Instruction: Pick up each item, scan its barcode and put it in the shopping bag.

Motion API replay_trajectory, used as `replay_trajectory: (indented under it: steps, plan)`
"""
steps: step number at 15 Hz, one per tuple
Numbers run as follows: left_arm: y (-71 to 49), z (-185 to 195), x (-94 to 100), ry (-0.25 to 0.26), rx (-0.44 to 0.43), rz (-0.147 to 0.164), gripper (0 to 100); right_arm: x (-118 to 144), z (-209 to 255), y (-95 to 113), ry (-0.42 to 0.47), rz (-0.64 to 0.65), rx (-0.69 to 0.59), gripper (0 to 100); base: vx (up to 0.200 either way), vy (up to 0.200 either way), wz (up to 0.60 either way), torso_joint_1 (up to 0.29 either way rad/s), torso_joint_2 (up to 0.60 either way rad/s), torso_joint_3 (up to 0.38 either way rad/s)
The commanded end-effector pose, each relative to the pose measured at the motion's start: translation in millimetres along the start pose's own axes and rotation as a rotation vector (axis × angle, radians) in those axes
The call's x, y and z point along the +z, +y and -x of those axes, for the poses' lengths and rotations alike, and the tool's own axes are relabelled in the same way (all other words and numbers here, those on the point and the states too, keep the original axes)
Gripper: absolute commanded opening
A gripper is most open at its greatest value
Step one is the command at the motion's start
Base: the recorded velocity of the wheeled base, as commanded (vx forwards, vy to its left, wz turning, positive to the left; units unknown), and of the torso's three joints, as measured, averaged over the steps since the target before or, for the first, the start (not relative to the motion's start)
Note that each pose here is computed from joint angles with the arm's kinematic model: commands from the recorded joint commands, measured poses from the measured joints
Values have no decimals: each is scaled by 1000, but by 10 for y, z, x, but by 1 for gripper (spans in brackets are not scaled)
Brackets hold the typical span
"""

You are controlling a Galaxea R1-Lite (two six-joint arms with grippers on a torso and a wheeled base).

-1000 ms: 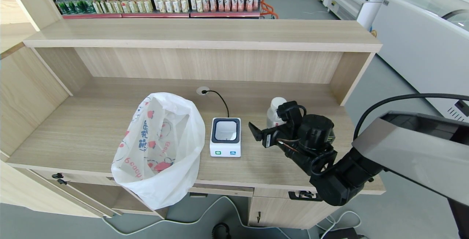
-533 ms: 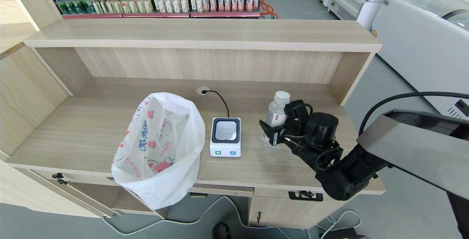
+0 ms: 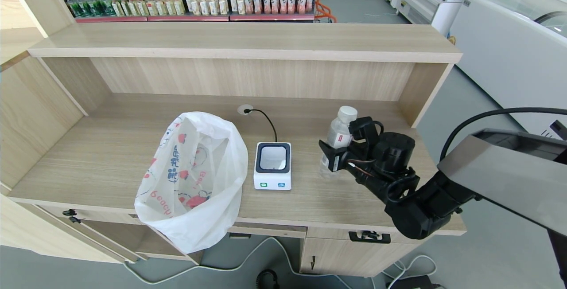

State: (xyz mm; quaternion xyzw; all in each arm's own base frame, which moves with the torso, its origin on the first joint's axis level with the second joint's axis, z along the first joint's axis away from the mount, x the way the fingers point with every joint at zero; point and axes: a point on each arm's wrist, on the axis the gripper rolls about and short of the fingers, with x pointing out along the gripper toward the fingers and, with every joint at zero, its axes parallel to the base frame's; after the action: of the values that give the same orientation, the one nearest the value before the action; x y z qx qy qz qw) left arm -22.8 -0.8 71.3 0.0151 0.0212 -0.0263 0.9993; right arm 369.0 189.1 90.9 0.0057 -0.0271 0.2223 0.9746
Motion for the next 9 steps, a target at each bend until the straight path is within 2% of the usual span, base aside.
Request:
replay_trajectory:
  steps: [1, 4, 9]
  plan:
    - [0, 0, 0, 0, 0, 0, 100, 250, 64, 0, -50, -21, 3, 0, 0, 0, 0, 0, 0, 0]
    - [0, 0, 0, 0, 0, 0, 100, 815, 389, 22, -84, -118, 33, 0, 0, 0, 0, 0, 0, 0]
    - [0, 0, 0, 0, 0, 0, 100, 1788, 1212, 37, -118, -332, 371, 0, 0, 0, 0, 0, 0, 0]
